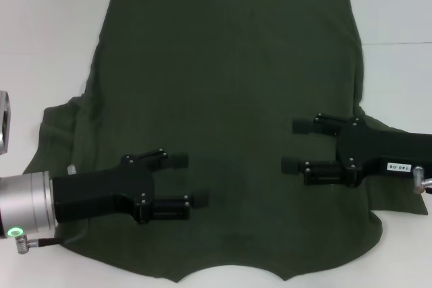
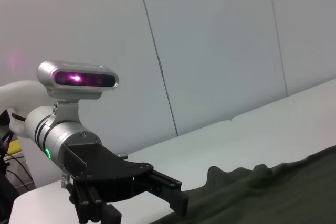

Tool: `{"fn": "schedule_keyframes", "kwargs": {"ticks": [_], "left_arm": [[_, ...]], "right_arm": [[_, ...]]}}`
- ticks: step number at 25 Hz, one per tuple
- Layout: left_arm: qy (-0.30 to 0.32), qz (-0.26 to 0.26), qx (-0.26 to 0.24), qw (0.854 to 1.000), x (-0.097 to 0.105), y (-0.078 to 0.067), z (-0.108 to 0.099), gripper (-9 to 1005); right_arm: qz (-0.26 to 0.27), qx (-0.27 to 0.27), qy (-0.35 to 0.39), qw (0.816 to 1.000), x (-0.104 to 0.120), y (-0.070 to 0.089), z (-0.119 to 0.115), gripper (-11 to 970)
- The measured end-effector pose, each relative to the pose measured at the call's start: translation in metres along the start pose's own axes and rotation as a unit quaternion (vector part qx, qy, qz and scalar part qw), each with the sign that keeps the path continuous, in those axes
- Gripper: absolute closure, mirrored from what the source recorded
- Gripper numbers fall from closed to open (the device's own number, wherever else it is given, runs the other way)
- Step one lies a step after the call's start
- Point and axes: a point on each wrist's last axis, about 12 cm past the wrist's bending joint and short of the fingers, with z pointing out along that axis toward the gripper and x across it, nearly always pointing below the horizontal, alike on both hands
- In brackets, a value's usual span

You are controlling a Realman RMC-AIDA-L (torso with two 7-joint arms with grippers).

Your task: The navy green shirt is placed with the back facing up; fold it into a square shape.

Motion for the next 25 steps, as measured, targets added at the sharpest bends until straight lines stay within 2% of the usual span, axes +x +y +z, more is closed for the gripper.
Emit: {"fn": "schedule_keyframes", "kwargs": {"ticks": [18, 22, 25], "left_arm": [[-0.005, -0.012, -0.012, 1.000, 0.001, 0.002, -0.002, 62], [-0.027, -0.038, -0.037, 0.998, -0.001, 0.006, -0.011, 62], [-0.048, -0.068, -0.081, 0.993, -0.002, 0.015, -0.020, 61]], "right_arm": [[-0.001, -0.004, -0.015, 1.000, -0.004, 0.000, 0.004, 32], [0.005, -0.007, -0.019, 1.000, -0.002, 0.001, 0.006, 32], [0.010, -0.006, -0.027, 1.000, -0.002, 0.002, 0.006, 32]]}}
